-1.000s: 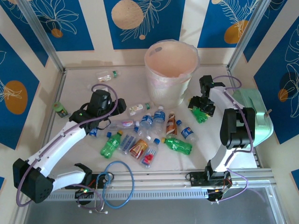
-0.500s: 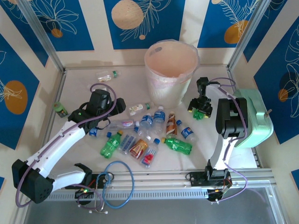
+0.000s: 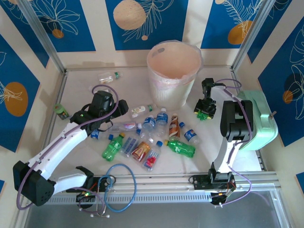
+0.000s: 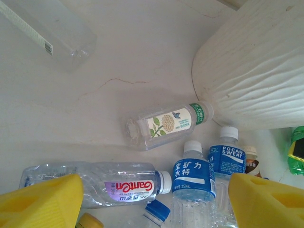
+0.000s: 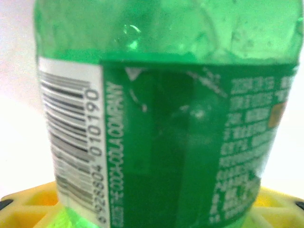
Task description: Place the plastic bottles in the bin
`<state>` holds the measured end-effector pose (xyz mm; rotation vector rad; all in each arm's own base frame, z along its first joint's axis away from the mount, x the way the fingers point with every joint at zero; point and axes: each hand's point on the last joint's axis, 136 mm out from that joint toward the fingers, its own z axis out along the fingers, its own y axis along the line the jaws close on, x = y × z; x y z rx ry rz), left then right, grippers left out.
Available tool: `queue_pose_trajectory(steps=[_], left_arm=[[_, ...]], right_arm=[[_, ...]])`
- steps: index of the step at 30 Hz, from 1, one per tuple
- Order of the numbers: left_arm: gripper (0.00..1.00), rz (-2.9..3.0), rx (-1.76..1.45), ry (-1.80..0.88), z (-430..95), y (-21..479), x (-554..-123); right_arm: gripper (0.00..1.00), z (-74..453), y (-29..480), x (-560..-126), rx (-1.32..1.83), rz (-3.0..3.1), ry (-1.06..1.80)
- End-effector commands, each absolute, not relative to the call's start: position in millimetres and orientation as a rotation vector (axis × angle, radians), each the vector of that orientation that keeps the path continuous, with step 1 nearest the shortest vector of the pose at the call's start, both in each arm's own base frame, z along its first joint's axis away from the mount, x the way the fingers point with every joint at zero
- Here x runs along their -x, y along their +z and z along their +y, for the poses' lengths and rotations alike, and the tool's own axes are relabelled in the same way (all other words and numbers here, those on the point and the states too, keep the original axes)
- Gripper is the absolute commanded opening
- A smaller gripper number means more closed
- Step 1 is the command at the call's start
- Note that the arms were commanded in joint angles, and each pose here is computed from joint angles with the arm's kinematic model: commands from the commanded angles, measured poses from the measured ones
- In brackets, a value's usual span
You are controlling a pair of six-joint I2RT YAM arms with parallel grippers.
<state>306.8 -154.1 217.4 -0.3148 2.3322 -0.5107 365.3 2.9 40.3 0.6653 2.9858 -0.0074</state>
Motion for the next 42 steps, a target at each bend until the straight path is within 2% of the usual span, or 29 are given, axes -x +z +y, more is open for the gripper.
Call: queue_pose_trajectory(steps=[1,7,13,20,27,32,42], left_arm=[[0.80,2.328,0.347,-0.524,-151.9,218.7,-306.0],[0.81,2.320,0.360,-0.525,-149.7,220.0,-305.9],[0.82,2.325,0.372,-0.510,-148.4,218.1,-311.8],[0.80,2.345,0.431,-0.500,-147.9,210.1,-319.3],[0.78,2.368,0.432,-0.491,-149.2,205.9,-319.8],[0.78,2.386,0.421,-0.487,-150.3,202.8,-318.7],[0.78,2.395,0.427,-0.450,-143.4,201.8,-313.4]], right_arm=[[0.59,6.7,72.7,-359.4,-0.682,2.922,0.032],[0.57,7.6,123.7,-340.1,-0.701,2.834,0.020],[0.56,16.7,201.7,-323.5,-0.664,2.684,0.093],[0.56,43.4,304.5,-332.9,-0.473,2.511,0.144],[0.55,72.4,375.7,-357.0,-0.346,2.361,0.260],[0.55,110.5,400.5,-382.5,-0.222,2.302,0.421],[0.56,148.0,397.0,-423.1,-0.154,2.292,0.554]])
